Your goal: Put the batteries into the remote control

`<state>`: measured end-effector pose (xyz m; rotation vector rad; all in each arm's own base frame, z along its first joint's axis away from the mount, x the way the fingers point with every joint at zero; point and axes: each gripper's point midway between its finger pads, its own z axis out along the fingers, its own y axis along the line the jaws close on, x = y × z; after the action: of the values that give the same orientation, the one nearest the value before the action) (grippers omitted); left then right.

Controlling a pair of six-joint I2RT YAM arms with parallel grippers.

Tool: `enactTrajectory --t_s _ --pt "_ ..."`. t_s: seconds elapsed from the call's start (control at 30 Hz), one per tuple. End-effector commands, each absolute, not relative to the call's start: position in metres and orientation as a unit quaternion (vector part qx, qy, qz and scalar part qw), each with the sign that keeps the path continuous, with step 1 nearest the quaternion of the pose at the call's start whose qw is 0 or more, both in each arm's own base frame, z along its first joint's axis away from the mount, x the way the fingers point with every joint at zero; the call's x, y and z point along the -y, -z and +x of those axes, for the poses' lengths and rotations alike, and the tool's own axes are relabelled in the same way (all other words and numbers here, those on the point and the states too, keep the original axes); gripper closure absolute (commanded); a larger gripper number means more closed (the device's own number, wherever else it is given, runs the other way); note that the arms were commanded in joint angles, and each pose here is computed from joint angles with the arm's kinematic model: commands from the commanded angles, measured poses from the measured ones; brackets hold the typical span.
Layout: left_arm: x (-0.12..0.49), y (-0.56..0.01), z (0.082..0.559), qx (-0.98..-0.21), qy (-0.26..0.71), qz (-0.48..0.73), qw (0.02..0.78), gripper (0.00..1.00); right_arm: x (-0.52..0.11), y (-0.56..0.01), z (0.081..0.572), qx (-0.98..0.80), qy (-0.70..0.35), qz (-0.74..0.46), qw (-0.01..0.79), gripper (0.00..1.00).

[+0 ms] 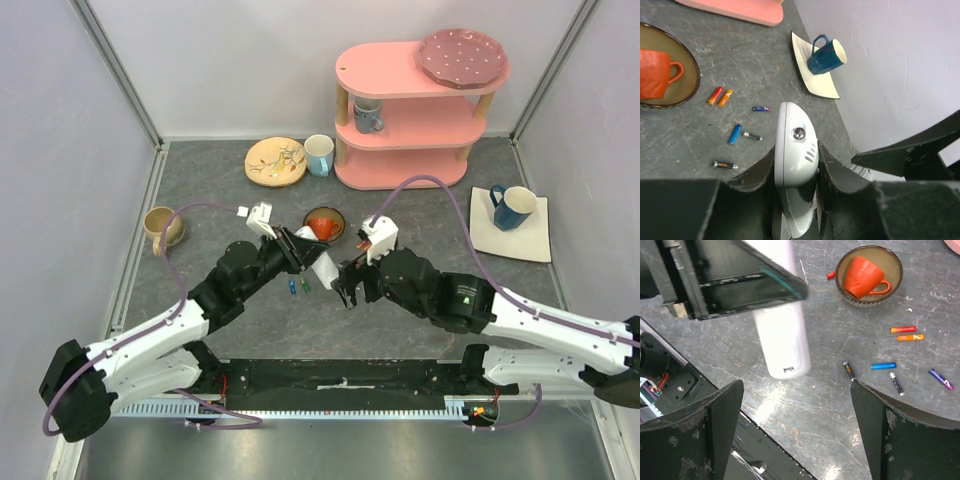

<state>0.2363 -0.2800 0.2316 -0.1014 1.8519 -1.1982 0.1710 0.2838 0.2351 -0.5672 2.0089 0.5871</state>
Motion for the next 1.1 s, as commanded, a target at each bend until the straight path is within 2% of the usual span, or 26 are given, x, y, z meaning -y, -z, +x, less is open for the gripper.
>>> enactTrajectory --t_s 0.0,0.07,0.13,0.17,0.23,0.4,0.53,0.8,1.0,1.07 --pt "0.253 -0.267 0.241 -0.67 0.503 -0.046 0.543 0.98 -0.271 -0.238 0.174 -0.813 -0.257 -0.176 0.491 0.05" --pt "0.246 -0.253 0.234 -0.657 0.516 -0.047 0.547 0.98 -0.266 -0.225 0.172 -0.817 -0.271 -0.144 0.488 0.05" --pt "0.234 -0.28 0.223 -0.581 0.559 -0.048 0.59 0.98 -0.266 -0.216 0.174 -0.814 -0.29 -0.108 0.491 0.05" --pt "0.226 -0.253 0.218 -0.585 0.557 -0.058 0.587 0.98 -0.264 -0.218 0.175 -0.81 -0.3 -0.09 0.496 0.06" --pt "0.217 -0.257 0.21 -0.55 0.574 -0.06 0.604 0.98 -0.263 -0.212 0.176 -0.806 -0.312 -0.066 0.499 0.07" --pt "0.226 -0.224 0.202 -0.597 0.555 -0.018 0.58 0.98 -0.274 -0.204 0.17 -0.797 -0.355 -0.055 0.486 0.18" --pt "0.212 -0.209 0.207 -0.595 0.538 -0.049 0.594 0.98 -0.286 -0.183 0.164 -0.815 -0.341 -0.094 0.459 0.21" --pt "0.207 -0.181 0.234 -0.646 0.463 -0.092 0.6 0.98 -0.291 -0.169 0.164 -0.804 -0.381 -0.048 0.454 0.3" --pt "0.218 -0.177 0.249 -0.659 0.435 -0.083 0.608 0.98 -0.287 -0.16 0.169 -0.808 -0.364 -0.041 0.462 0.32" --pt "0.222 -0.172 0.252 -0.663 0.431 -0.083 0.606 0.98 -0.28 -0.15 0.172 -0.812 -0.353 -0.023 0.464 0.28"
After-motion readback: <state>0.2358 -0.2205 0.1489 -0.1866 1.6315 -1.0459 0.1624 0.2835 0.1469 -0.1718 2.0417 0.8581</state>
